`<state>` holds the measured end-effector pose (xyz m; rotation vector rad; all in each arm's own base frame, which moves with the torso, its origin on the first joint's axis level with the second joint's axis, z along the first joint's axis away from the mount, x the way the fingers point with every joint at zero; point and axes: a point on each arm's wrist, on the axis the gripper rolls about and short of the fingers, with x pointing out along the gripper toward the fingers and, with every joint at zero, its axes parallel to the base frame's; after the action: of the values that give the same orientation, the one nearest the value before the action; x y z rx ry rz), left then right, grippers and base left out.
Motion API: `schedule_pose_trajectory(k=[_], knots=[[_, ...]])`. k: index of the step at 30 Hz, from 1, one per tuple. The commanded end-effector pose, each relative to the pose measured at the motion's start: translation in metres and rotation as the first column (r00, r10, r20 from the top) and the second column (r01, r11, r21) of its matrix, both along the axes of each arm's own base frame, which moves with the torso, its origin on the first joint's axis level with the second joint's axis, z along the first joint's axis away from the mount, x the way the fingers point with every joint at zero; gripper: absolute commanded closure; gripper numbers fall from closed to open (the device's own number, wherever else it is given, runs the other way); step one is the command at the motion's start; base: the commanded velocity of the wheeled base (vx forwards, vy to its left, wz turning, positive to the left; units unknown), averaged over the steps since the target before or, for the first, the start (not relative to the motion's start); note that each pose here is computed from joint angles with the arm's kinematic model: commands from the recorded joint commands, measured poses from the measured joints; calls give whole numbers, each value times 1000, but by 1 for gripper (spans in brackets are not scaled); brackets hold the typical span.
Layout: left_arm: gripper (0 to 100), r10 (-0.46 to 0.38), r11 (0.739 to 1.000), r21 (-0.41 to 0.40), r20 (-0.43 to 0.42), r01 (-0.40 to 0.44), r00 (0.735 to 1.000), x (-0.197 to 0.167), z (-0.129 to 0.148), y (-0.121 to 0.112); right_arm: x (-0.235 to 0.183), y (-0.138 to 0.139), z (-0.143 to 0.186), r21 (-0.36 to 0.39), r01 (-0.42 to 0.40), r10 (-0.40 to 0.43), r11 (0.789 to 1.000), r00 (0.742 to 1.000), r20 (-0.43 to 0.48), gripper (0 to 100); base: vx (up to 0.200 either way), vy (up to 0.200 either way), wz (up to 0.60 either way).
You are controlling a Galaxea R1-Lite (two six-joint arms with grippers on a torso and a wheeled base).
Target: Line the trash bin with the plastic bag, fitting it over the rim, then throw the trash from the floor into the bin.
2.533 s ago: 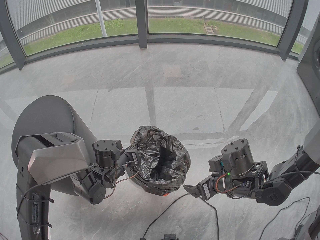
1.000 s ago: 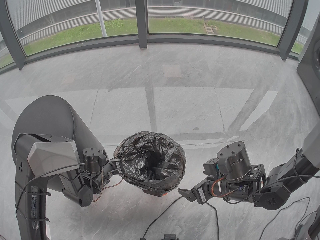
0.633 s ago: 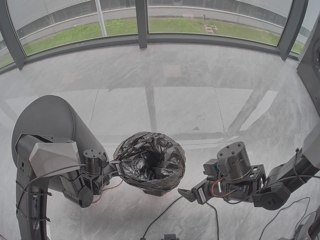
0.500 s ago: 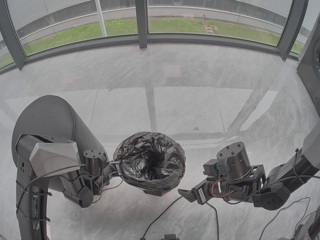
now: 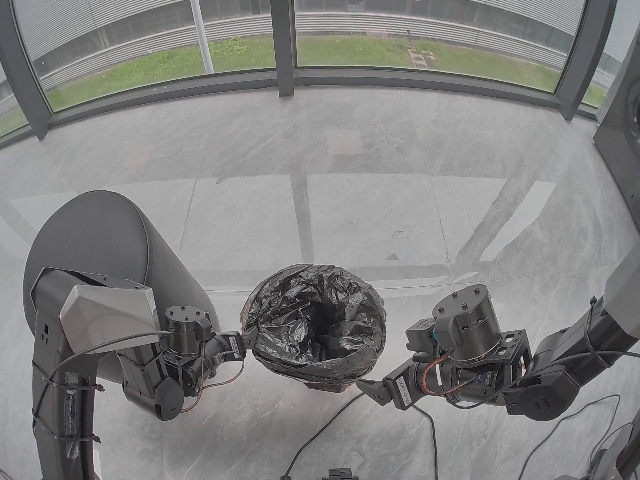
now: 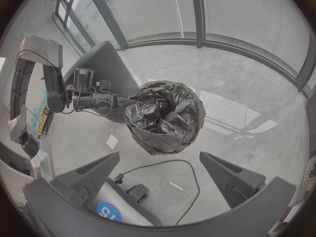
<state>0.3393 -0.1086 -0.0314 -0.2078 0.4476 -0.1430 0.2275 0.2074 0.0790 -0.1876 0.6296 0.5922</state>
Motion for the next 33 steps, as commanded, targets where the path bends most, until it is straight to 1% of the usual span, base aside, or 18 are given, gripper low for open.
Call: schedule_pose_trajectory(k=[1,10,16,23,28,29,33], knots=[[0,-2,1000,6,-15,2,1000,-5,0,1,0,0,-1,0,-1,1,1000,1000,-1,0,0,0,0],[0,-21,1000,20,-48,22,999,-14,-7,-3,0,2,-3,-4,-9,9,1000,1000,-6,0,0,0,0],[0,-37,999,23,-53,38,998,-15,-9,-8,-1,3,-2,-2,-13,13,1000,1000,-6,0,0,0,0],[0,-48,998,33,-87,51,995,-17,-23,-12,-2,3,-2,-1,-14,14,1000,1000,-5,0,0,0,0],[0,-46,999,23,-61,48,997,-14,-22,-13,-2,3,-2,-3,-13,13,1000,1000,-5,0,0,0,0],[0,-47,999,17,-44,47,998,-12,-18,-13,-2,3,-1,-2,-13,13,1000,1000,-4,0,0,0,0],[0,-40,999,11,-19,40,999,-11,-9,-11,-3,4,-2,-3,-16,16,1000,1000,-5,0,0,0,0]])
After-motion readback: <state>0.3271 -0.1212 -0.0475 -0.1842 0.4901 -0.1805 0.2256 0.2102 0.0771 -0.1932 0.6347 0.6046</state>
